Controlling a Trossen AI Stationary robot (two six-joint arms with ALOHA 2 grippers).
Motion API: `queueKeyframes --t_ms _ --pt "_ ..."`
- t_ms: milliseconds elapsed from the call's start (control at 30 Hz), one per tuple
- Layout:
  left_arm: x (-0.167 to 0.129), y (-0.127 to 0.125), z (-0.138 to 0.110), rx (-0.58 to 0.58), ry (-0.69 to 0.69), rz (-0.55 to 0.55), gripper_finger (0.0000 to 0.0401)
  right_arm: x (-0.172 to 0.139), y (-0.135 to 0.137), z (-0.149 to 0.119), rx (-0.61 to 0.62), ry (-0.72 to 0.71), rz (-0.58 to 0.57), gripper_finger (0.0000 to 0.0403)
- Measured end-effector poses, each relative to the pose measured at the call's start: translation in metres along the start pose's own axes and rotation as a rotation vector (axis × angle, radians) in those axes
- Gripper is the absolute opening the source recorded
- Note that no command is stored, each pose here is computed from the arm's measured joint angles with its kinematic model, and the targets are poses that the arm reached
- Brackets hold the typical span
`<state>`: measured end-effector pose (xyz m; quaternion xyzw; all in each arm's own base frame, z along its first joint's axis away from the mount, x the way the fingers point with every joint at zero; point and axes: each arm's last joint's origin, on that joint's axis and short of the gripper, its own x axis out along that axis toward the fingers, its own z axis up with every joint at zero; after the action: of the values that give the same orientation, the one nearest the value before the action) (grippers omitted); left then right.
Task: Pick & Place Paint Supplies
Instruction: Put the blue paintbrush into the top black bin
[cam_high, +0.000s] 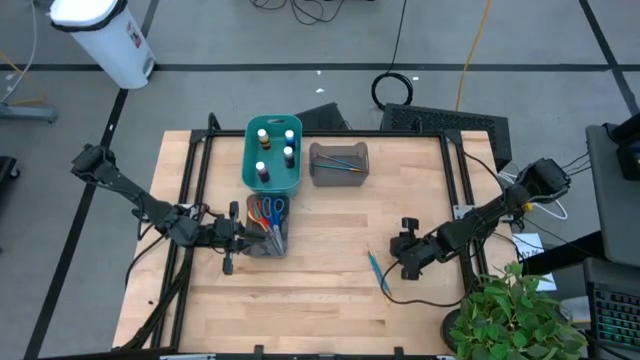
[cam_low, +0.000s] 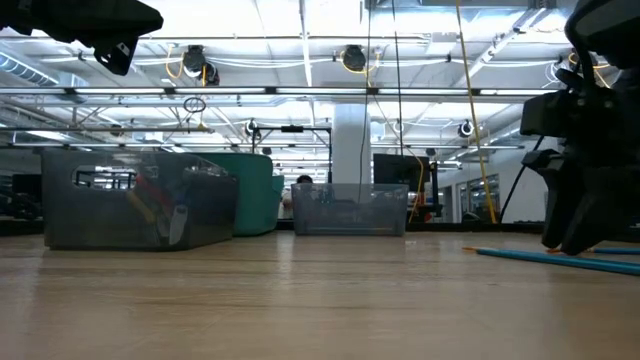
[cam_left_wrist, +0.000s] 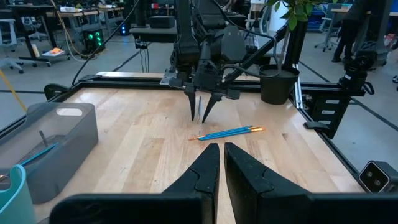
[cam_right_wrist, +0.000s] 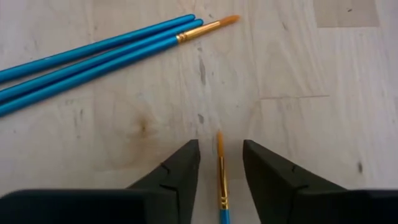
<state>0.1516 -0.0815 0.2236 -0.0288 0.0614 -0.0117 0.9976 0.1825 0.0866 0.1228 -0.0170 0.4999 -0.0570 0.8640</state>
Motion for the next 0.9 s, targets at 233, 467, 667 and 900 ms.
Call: queueKeyframes --t_ms 233,467,667,900 --pt "0.0 0.0 0.0 0.0 0.0 0.0 0.0033 0.0003 0.0004 0.0003 0.012 0.0 0.008 0.0061" --pt "0.0 0.0 0.0 0.0 0.0 0.0 0.0033 0.0006 0.0014 0.0021 0.019 -0.019 0.02 0.0022" --pt "0.0 0.0 0.0 0.0 0.0 0.0 0.0033 0.0019 -0.0006 0.0043 0.037 -0.022 0.032 0.0003" --pt "0.0 0.0 0.0 0.0 0.0 0.0 0.0033 0.0045 -0.0078 0.0077 0.08 0.003 0.063 0.0001"
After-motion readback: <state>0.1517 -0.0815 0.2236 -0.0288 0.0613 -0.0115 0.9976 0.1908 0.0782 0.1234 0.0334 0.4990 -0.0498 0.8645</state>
